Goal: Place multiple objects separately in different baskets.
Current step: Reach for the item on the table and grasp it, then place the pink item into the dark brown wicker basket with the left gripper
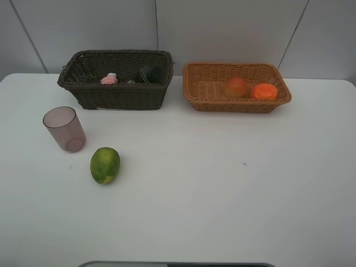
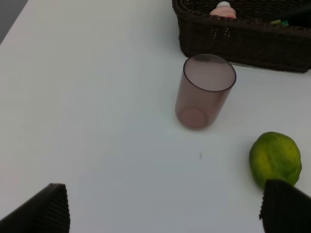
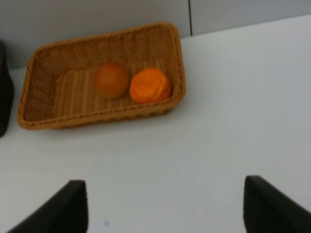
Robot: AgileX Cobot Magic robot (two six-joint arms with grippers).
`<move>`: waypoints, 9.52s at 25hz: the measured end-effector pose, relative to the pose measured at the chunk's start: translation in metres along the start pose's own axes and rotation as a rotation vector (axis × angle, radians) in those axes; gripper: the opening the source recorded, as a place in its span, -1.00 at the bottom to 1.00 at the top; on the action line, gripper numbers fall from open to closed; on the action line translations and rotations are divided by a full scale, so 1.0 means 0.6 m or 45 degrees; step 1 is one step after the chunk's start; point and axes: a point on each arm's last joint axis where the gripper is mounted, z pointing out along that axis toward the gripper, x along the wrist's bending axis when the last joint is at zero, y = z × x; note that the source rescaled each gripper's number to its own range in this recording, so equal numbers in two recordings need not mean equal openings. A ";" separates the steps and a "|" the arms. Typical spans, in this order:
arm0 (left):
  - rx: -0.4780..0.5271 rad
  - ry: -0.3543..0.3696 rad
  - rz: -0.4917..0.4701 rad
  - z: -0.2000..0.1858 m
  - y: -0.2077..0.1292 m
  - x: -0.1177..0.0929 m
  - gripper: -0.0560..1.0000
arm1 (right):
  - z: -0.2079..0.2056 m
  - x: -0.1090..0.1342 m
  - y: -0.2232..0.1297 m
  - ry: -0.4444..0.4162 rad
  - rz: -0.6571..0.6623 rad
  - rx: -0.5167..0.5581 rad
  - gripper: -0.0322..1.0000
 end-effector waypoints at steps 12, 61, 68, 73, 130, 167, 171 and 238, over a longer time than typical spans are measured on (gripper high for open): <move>0.000 0.000 0.000 0.000 0.000 0.000 1.00 | -0.039 -0.021 -0.136 0.066 -0.054 -0.149 0.07; 0.000 0.000 0.000 0.000 0.000 0.000 1.00 | -0.028 -0.022 -0.165 0.082 -0.040 -0.136 0.07; 0.000 0.000 0.000 0.000 0.000 0.000 1.00 | -0.028 -0.023 -0.165 0.079 -0.041 -0.137 0.07; 0.011 -0.055 -0.040 0.000 -0.001 -0.007 1.00 | -0.028 -0.023 -0.165 0.079 -0.041 -0.137 0.07; 0.973 -0.167 0.728 0.492 0.145 -0.221 1.00 | -0.029 -0.023 -0.165 0.080 -0.041 -0.140 0.07; 1.084 -0.152 0.757 0.583 0.061 -0.225 -0.89 | -0.029 -0.023 -0.165 0.080 -0.041 -0.140 0.07; 1.081 -0.153 0.757 0.584 0.061 -0.225 -0.89 | -0.029 -0.023 -0.165 0.079 -0.041 -0.141 0.07; 0.413 -0.246 0.616 0.708 0.243 -0.331 -0.89 | -0.029 -0.023 -0.165 0.079 -0.041 -0.141 0.07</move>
